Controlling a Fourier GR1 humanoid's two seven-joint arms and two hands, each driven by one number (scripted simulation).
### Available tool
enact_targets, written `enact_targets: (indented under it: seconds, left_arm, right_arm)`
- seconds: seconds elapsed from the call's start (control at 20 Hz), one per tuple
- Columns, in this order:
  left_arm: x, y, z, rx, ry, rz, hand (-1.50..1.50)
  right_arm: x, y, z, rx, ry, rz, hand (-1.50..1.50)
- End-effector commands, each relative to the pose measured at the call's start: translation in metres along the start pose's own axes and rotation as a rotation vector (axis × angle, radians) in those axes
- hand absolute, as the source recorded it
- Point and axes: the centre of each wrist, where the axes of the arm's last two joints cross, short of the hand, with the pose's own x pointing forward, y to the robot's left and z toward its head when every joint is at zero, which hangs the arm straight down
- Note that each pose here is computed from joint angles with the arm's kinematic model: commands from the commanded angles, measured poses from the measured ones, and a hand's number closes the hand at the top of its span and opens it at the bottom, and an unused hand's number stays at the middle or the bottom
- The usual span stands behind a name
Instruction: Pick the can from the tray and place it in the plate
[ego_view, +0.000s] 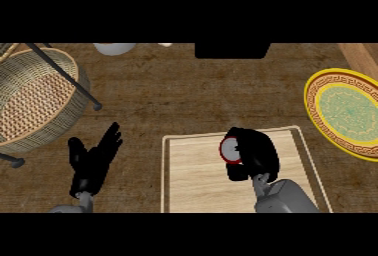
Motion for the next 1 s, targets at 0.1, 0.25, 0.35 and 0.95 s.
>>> enact_targets:
  seconds: [0.1,0.25,0.35,0.95]
  left_arm:
    - [-0.01,-0.012,0.009,0.0,-0.017,-0.002,0.0]
    - [0.008,0.007,0.0,0.001,-0.002,-0.007,0.0]
    - [0.01,0.002,-0.003,-0.036,-0.022,-0.015,0.0]
    - [0.012,-0.021,-0.005,-0.117,-0.059,-0.047,0.0]
  right_arm:
    - [0.001,0.014,-0.003,-0.044,-0.018,0.038,1.5]
    - [-0.032,-0.022,-0.003,-0.085,-0.045,0.07,1.5]
    - [0.0,-0.026,-0.05,-0.184,0.292,-0.074,1.5]
    - [-0.048,-0.171,-0.097,-0.909,0.86,-0.225,1.5]
